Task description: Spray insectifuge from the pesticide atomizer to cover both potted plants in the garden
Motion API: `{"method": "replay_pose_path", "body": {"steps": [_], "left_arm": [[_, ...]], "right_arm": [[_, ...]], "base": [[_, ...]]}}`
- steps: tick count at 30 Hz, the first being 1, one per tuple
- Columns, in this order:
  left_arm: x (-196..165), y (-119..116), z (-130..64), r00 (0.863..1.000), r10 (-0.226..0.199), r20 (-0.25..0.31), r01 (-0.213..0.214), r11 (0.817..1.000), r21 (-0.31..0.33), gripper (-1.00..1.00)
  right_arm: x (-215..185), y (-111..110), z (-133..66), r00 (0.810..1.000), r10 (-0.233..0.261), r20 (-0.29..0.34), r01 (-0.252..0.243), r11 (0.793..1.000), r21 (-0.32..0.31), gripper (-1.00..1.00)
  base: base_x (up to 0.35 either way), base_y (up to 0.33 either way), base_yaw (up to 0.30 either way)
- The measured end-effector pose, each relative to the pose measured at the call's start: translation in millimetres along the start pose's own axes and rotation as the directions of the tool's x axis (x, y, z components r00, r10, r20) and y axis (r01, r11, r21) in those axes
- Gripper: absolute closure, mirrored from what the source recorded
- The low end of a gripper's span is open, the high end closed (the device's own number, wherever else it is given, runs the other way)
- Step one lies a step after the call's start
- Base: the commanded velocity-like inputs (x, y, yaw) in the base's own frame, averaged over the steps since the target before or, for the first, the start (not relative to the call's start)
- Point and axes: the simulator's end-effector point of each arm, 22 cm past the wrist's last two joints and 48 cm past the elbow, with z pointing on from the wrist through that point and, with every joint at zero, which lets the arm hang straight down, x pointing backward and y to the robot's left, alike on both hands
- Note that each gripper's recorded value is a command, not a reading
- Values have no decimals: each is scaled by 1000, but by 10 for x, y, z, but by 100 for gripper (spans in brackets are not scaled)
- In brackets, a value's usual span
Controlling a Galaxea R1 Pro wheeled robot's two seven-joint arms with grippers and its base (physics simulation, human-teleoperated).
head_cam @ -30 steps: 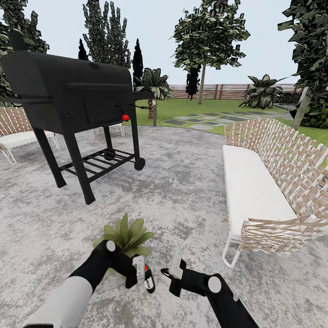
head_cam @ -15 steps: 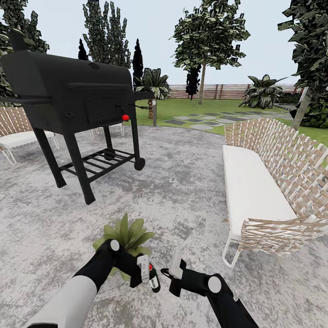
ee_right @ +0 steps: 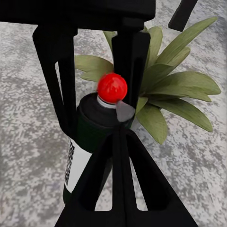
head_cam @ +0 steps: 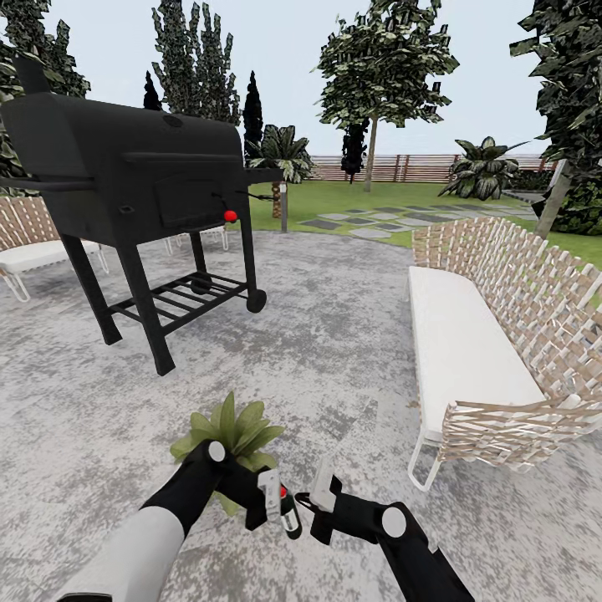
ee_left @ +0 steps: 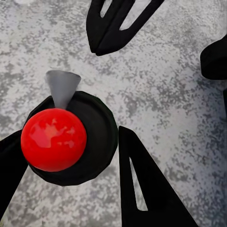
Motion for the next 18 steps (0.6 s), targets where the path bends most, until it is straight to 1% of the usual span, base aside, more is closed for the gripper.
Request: {"method": "replay_pose_path", "body": {"steps": [7, 18], "left_arm": [[-24, -100, 89, 999, 38, -26, -37, 999, 34, 100], [-66, -104, 103, 999, 45, -22, -44, 998, 35, 100]], "right_arm": [[-1, -1, 0, 1000, 0, 0, 0, 1000, 0, 100], [2, 4, 1, 1000, 0, 0, 0, 1000, -1, 100]], "base": [[0, 0, 0], [0, 0, 0]]}}
